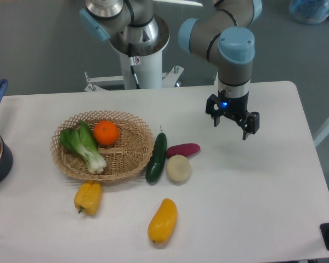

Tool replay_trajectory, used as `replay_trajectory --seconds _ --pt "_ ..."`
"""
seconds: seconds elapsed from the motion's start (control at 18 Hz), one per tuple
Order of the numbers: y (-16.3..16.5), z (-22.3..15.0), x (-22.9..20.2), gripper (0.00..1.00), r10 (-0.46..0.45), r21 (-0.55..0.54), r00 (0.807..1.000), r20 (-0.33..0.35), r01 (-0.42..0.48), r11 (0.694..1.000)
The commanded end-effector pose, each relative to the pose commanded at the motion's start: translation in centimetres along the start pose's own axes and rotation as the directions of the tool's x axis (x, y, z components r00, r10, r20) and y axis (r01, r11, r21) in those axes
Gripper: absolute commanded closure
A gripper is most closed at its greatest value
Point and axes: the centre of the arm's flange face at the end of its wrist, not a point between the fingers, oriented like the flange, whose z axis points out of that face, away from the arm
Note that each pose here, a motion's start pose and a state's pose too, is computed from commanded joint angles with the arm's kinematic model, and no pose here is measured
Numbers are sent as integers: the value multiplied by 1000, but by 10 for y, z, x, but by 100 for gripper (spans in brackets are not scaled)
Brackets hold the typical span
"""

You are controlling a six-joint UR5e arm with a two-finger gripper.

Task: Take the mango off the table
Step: 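Move the open gripper over toward the yellow mango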

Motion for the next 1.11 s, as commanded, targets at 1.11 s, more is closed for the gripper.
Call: replay_trajectory --seconds 1.11 --pt "-114 5 8 0 -168 128 985 -47 172 977"
